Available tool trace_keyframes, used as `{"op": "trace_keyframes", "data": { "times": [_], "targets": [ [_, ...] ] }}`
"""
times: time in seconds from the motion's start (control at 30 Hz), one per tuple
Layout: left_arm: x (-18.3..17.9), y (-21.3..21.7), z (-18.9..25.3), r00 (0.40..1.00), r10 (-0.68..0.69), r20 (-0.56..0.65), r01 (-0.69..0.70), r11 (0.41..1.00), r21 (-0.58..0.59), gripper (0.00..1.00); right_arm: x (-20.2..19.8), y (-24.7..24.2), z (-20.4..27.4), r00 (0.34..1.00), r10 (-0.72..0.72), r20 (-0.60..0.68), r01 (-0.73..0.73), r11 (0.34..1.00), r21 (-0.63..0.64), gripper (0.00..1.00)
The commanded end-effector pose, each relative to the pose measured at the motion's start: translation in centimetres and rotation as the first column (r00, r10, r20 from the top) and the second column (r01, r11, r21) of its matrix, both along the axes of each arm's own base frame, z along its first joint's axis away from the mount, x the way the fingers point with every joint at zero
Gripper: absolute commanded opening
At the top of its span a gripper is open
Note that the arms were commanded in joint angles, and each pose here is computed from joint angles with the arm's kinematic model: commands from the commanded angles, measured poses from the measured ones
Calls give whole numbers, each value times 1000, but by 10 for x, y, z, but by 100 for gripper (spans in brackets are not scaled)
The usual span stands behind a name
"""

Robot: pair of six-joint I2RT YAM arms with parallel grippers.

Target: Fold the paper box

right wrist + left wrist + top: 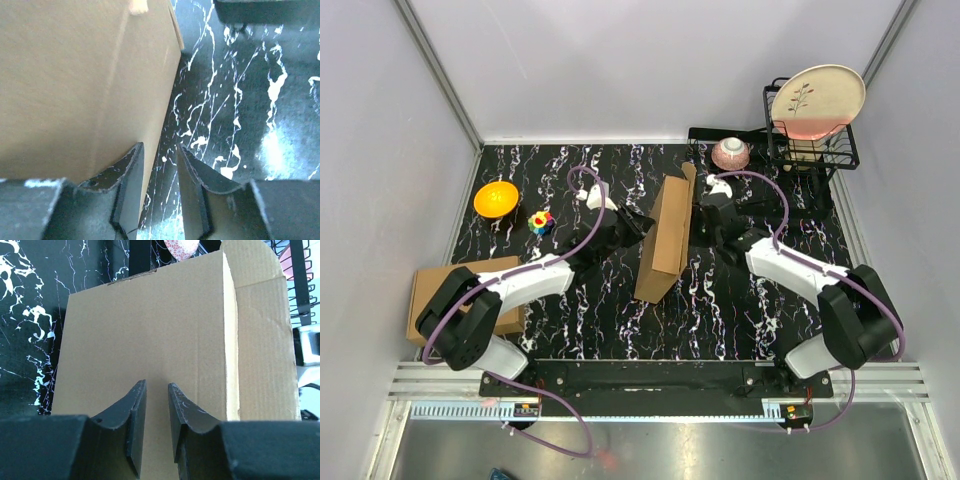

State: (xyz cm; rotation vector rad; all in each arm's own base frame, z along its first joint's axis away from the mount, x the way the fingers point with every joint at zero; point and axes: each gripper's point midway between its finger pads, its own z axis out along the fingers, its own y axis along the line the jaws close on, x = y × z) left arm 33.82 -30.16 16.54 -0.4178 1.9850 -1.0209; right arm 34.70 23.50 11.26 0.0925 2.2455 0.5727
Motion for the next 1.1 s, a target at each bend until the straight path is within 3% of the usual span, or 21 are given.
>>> {"op": "trace_keyframes", "data": {
  "times": [0.0, 0.53, 0.87, 1.07],
  "targets": [
    [-9, -7, 7, 999, -40, 28, 40, 999, -17, 27, 21, 5, 73, 983, -22, 180, 20, 1000, 17, 39],
    [-13, 19, 11, 999, -2, 47, 1, 1000, 14, 28, 28, 14, 61, 989, -21, 146, 16, 999, 33, 40],
    [-5, 3, 36, 996, -42, 83, 43, 999, -13, 29, 29, 21, 60, 989, -6, 147, -3, 998, 62, 40],
    [-4, 0, 29, 996, -49, 69, 50, 999, -6, 29, 28, 21, 57, 990, -3, 142, -6, 998, 60, 40]
  ]
}}
